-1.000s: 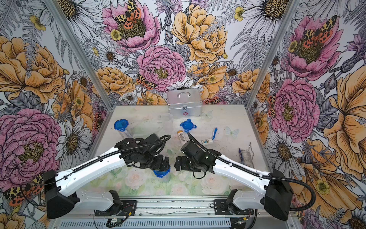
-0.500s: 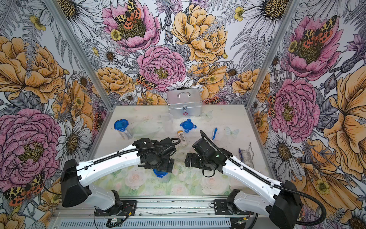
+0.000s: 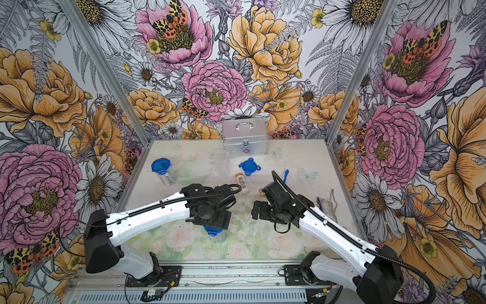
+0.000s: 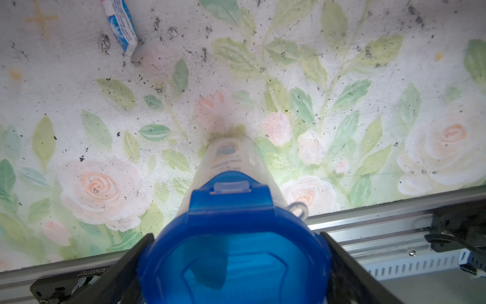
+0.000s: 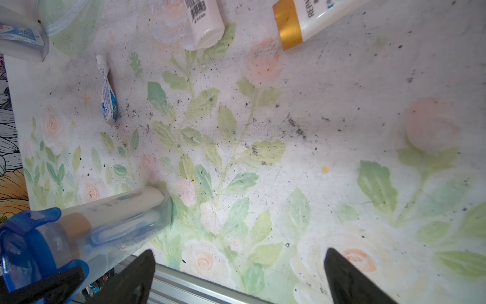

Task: Pack away toiletry kits
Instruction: Pick up the container from the center of the board, then place the container at the center of the board, then pick up the container from the center of the board, then place the container at the center of the board.

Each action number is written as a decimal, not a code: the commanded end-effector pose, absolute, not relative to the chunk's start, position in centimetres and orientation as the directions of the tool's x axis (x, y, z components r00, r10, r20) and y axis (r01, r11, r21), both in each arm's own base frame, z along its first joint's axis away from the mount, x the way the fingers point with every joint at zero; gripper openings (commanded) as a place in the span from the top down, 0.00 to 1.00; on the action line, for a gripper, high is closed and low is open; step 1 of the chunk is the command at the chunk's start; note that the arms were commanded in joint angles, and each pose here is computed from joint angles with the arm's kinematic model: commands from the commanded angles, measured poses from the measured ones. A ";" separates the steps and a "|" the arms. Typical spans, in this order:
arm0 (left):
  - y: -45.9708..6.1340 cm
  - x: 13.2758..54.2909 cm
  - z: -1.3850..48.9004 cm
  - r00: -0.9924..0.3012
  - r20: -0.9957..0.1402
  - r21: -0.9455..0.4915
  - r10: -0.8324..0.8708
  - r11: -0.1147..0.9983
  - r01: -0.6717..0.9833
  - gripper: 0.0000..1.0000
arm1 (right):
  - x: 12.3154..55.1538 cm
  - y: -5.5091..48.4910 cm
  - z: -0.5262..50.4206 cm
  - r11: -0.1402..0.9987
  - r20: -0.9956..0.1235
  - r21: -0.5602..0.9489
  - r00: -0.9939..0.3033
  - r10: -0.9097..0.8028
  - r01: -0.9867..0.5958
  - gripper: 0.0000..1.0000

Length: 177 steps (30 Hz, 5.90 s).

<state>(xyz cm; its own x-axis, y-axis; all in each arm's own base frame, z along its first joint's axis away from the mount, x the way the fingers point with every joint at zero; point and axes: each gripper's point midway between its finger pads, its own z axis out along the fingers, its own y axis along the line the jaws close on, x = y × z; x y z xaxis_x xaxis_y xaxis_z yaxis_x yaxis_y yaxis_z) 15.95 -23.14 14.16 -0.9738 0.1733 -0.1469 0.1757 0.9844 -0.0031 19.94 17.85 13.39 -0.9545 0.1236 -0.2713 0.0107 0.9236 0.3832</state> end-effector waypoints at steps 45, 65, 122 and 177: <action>-9.0 42.7 16.6 -0.940 -0.323 0.007 -0.112 0.993 -0.121 0.04 | 41.2 28.1 21.1 0.918 -0.494 0.303 -0.866 -0.077 -0.254 0.01; -9.2 41.1 19.3 -0.922 -0.365 -0.038 -0.131 0.991 -0.126 0.02 | 50.2 32.5 17.0 0.892 -0.479 0.398 -0.878 0.006 -0.212 0.17; -11.1 26.2 21.6 -0.887 -0.425 -0.171 -0.181 0.978 -0.118 0.02 | 32.6 29.2 14.7 0.915 -0.364 0.072 -0.864 -0.347 -0.398 0.97; -15.6 23.1 22.4 -0.904 -0.397 -0.284 -0.156 0.958 -0.040 0.01 | 38.9 25.1 14.7 0.958 -0.371 0.002 -0.890 -0.265 -0.286 0.25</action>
<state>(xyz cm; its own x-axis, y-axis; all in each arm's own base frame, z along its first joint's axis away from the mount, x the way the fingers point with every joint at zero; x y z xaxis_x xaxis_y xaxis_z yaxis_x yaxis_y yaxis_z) 22.67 -14.92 21.16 -0.9177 -0.1239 -0.3776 -0.0342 0.9713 -0.2355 38.16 24.56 16.62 -0.8910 -0.2058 -0.4047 -0.2385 0.9706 0.0315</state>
